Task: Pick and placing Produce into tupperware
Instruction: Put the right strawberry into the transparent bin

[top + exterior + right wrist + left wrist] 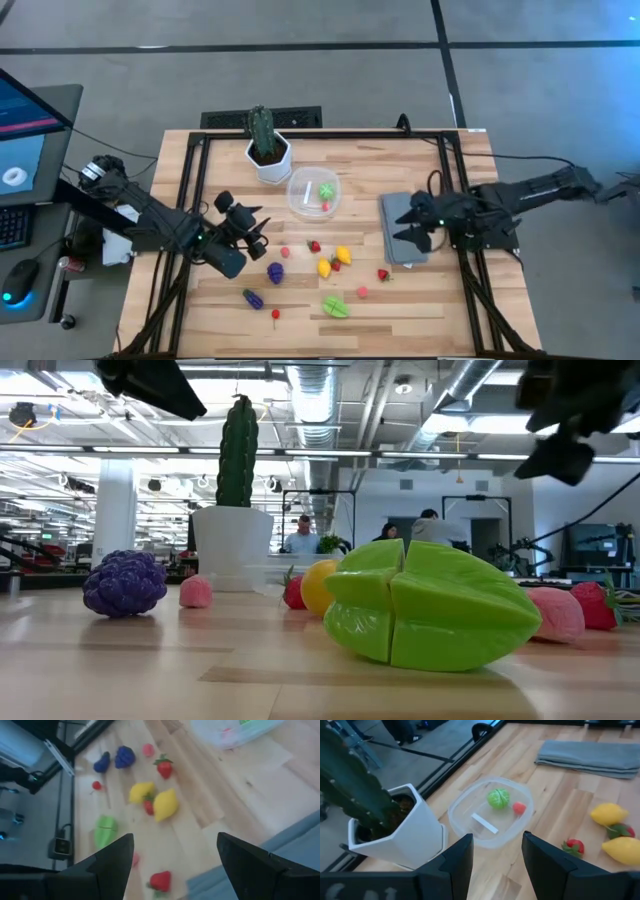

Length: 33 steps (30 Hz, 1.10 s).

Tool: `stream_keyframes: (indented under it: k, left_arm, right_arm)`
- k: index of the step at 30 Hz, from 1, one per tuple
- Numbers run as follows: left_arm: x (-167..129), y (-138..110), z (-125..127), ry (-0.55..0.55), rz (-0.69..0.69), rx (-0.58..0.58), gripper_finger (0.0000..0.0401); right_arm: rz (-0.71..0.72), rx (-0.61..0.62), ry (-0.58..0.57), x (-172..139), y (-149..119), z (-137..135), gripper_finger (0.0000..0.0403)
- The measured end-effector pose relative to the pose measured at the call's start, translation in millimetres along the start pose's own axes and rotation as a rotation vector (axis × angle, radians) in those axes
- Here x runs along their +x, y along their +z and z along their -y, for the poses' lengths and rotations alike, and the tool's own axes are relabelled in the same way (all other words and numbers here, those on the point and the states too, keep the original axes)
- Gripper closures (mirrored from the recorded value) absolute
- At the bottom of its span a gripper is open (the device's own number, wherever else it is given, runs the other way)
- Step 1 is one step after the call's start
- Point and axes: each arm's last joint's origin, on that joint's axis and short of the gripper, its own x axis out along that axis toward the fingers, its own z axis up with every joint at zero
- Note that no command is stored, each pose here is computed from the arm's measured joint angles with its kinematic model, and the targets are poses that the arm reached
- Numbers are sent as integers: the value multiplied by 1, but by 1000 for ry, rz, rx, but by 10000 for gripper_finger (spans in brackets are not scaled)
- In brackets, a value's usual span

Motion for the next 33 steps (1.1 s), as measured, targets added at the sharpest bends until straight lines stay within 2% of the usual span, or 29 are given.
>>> stream_keyframes:
  k: [10,17,23,33]
  left_arm:
    - [4,2,-2,17,-2,-18,241]
    - [4,3,-2,15,-1,-29,241]
    - [4,3,-1,9,3,-39,241]
    - [4,2,0,-15,-22,-40,241]
  right_arm:
    - [27,33,-42,4,-42,-23,92]
    - [98,-10,-111,9,-68,-37,92]
    - [38,-53,-150,27,-93,-47,92]
    - [-24,-55,-89,66,-124,-65,92]
